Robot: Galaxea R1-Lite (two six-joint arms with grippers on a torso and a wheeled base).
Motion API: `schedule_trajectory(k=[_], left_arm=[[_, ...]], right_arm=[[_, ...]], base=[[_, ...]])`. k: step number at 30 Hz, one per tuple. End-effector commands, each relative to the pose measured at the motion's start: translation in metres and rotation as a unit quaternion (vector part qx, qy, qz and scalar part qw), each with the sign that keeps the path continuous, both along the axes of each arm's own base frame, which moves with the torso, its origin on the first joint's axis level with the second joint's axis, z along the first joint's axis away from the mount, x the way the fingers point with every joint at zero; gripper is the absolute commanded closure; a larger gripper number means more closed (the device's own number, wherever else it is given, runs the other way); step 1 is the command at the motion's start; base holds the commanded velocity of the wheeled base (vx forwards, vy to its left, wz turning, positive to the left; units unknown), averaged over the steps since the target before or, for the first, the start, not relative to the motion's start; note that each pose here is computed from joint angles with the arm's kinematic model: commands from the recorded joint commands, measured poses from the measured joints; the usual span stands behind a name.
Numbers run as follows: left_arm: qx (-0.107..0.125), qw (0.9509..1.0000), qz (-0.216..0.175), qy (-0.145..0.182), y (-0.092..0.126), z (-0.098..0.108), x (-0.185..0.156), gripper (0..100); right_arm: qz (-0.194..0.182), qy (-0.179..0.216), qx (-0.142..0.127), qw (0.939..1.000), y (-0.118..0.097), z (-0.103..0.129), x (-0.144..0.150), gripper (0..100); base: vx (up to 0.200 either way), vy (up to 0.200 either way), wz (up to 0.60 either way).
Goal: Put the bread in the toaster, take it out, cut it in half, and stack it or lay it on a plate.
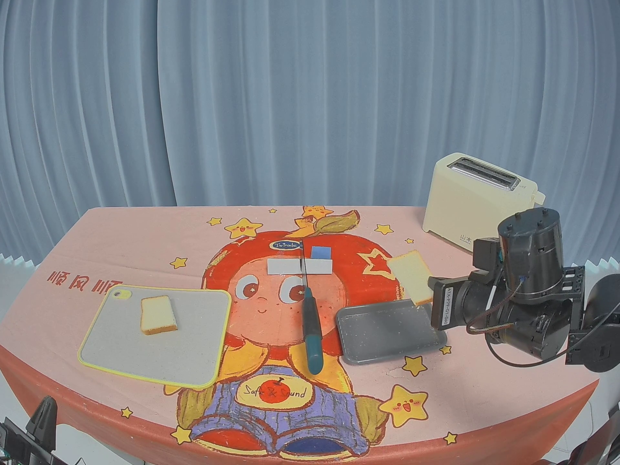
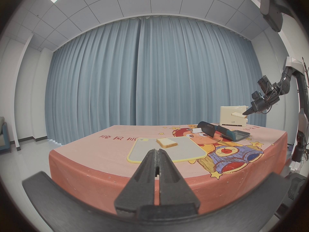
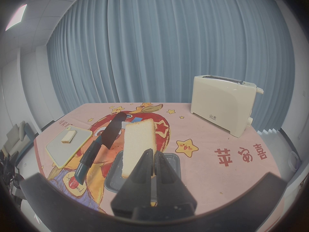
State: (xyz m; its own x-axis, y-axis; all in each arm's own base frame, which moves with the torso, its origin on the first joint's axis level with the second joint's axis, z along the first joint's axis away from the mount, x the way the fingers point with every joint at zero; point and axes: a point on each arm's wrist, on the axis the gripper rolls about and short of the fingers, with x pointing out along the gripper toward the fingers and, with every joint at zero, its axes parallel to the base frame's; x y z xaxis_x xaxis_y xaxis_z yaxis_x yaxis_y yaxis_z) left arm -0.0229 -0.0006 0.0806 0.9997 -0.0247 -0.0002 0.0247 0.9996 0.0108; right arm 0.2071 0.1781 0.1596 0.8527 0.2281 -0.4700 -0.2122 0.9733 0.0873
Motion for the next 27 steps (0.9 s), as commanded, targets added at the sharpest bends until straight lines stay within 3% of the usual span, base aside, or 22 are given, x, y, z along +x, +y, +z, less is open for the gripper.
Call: schedule_trajectory(k=[1,15,27], left_arm=[[0.0,1.0,0.0,0.004,0.0,-0.005,0.001,100],[0.0,1.0,0.0,0.004,0.0,-0.005,0.001,100],[0.0,1.0,0.0,0.004,0.0,-0.005,0.001,100]], right_arm=[[0.001,0.005,-0.004,1.0,0.001,-0.004,0.001,100],[0.0,0.019,-0.016,0.9997,0.004,-0.013,0.005,100],[0.001,0.049,-0.043,0.9979,0.01,-0.036,0.01,100]], base=[[0.0,0.0,0.0],[0.0,0.0,0.0],[0.0,0.0,0.0]])
